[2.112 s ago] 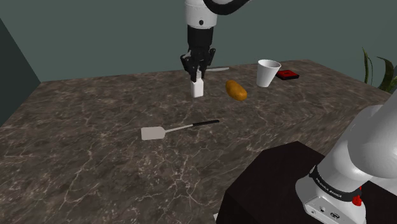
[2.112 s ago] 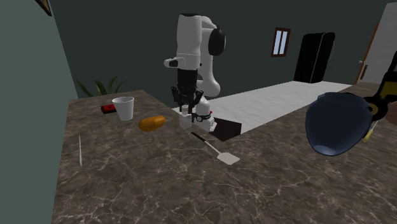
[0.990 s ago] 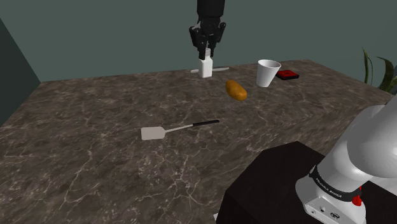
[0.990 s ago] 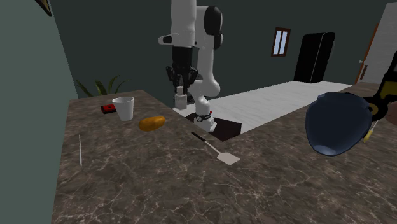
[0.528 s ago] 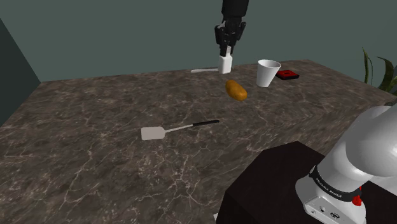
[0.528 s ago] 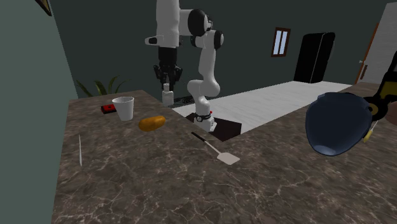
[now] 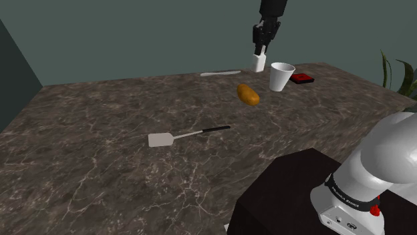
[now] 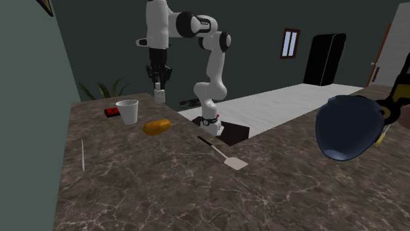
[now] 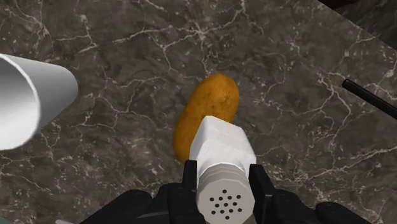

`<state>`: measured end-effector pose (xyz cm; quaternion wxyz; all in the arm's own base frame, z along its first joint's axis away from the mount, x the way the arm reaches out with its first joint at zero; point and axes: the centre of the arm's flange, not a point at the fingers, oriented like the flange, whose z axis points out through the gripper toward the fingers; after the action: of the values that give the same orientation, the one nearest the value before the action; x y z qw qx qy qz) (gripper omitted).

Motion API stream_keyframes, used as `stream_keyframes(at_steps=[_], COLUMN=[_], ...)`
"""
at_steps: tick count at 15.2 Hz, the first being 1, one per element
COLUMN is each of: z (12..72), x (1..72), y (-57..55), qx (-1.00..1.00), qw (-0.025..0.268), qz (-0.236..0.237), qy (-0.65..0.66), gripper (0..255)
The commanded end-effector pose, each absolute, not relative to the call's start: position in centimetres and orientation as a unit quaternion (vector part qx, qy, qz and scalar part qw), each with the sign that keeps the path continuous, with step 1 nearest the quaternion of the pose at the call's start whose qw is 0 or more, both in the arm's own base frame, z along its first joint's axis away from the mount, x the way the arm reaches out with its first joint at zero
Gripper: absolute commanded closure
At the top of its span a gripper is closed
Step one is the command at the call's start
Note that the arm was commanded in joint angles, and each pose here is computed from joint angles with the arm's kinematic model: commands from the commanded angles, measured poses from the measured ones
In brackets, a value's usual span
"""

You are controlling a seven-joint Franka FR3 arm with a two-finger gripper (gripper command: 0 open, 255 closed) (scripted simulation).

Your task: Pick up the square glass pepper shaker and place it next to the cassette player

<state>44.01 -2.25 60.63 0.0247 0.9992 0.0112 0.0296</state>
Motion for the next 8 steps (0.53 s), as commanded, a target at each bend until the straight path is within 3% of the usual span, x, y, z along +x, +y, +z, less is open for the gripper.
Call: stream_keyframes(at_steps=[1,8], z=[60.7,60.7], x=[43.1,40.9], y=[-4.8,-13.7], qx=[0.999,0.999], qw=[0.025,0.025], qz=[0.030,0.030], qy=[0.012,0.012], gripper=[255,255])
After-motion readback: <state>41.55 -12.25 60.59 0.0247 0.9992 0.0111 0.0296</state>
